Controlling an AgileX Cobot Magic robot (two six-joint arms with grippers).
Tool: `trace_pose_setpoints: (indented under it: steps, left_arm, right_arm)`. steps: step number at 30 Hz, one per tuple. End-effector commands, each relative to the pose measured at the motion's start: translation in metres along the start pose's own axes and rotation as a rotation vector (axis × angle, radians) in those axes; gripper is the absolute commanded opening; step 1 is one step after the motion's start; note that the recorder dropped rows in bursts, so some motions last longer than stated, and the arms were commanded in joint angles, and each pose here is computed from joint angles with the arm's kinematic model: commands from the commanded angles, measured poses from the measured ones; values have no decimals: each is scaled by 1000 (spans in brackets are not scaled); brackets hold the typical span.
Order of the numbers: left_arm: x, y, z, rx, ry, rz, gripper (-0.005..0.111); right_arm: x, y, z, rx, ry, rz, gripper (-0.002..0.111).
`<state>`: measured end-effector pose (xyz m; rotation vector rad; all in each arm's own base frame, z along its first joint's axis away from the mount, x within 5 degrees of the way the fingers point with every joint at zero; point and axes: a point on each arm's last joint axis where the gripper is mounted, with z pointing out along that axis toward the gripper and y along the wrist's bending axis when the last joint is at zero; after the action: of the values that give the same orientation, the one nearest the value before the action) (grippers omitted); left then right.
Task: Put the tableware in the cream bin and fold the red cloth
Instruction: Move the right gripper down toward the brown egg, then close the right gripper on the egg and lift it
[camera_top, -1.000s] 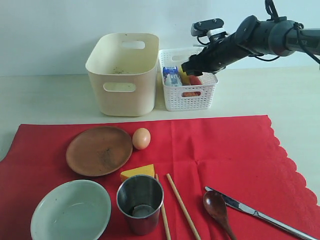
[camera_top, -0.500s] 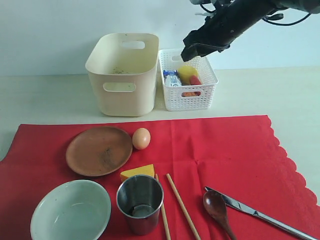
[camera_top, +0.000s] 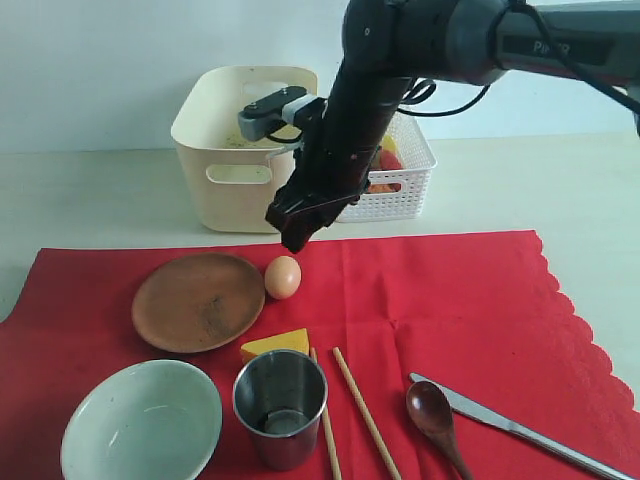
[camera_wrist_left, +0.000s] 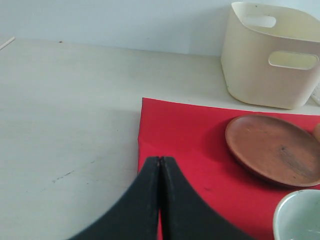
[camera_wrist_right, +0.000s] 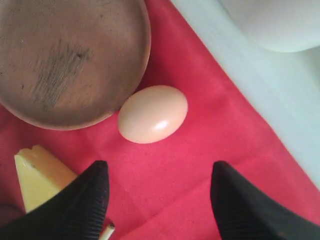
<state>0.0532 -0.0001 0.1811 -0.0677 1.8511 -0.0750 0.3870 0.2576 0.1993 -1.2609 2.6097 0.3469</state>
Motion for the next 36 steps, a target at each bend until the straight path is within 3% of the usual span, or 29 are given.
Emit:
trace_pose_setpoints:
  steps: [1, 11, 28, 30, 36]
  left_arm:
    - [0, 0, 0, 0, -13, 1, 0]
    - [0, 0, 0, 0, -13, 1, 0]
    - [0, 0, 0, 0, -13, 1, 0]
    - [0, 0, 0, 0, -13, 1, 0]
    - [0, 0, 0, 0, -13, 1, 0]
  right_arm:
    - [-6, 13, 5, 24, -25, 106, 58]
    - [-5, 14, 46, 31, 6, 305, 58]
    - [-2, 9, 87, 2, 4, 410, 57]
    - [-2, 8, 88, 13, -1, 406, 50]
    - [0, 5, 83, 58, 16, 364, 0]
